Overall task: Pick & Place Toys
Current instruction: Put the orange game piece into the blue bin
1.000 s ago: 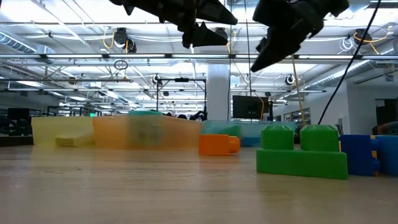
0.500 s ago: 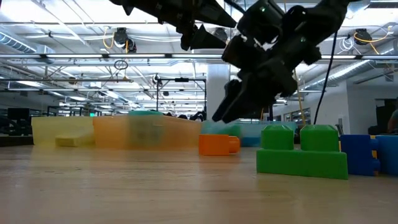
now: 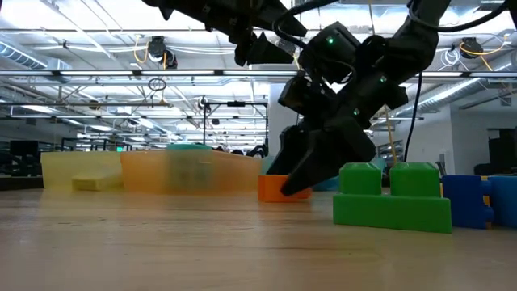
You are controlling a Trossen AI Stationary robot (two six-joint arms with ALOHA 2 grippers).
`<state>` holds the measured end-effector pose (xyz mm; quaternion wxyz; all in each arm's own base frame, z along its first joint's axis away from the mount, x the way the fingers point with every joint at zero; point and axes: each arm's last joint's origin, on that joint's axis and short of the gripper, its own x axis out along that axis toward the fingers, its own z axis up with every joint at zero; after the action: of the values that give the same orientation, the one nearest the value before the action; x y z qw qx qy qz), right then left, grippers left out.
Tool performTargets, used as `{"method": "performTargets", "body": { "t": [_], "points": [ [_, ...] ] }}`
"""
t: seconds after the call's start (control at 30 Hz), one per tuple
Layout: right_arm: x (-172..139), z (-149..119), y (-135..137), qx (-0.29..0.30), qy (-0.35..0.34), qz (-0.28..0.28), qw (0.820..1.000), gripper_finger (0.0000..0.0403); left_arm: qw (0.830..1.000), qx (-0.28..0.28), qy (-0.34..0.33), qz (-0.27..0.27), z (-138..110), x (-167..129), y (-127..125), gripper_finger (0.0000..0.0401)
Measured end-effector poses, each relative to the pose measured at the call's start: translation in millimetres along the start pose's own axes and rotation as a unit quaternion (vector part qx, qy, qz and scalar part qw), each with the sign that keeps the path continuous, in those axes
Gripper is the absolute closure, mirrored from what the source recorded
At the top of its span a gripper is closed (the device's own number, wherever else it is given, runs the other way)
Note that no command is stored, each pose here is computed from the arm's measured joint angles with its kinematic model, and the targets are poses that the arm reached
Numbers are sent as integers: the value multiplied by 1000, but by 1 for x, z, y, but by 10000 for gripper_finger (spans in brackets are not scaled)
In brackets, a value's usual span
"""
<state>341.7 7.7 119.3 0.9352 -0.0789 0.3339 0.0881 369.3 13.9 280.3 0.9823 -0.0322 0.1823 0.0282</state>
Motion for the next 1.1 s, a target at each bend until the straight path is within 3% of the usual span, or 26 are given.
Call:
{"method": "performTargets", "body": {
  "t": [0.2,0.83,0.93,1.1],
  "points": [
    [0,2,-2,-3,-12,-2,1000,52,1000,1,0,0,0,0,0,22],
    [-4,7,-2,-16,-27,-6,999,277,1000,2,1,0,0,0,0,22],
    [-4,11,-3,-14,-41,-9,999,294,1000,2,17,-3,-3,0,0,22],
    [-5,9,-3,-11,-29,-8,999,290,996,-30,82,-26,-15,-2,-2,22]
  ]
}}
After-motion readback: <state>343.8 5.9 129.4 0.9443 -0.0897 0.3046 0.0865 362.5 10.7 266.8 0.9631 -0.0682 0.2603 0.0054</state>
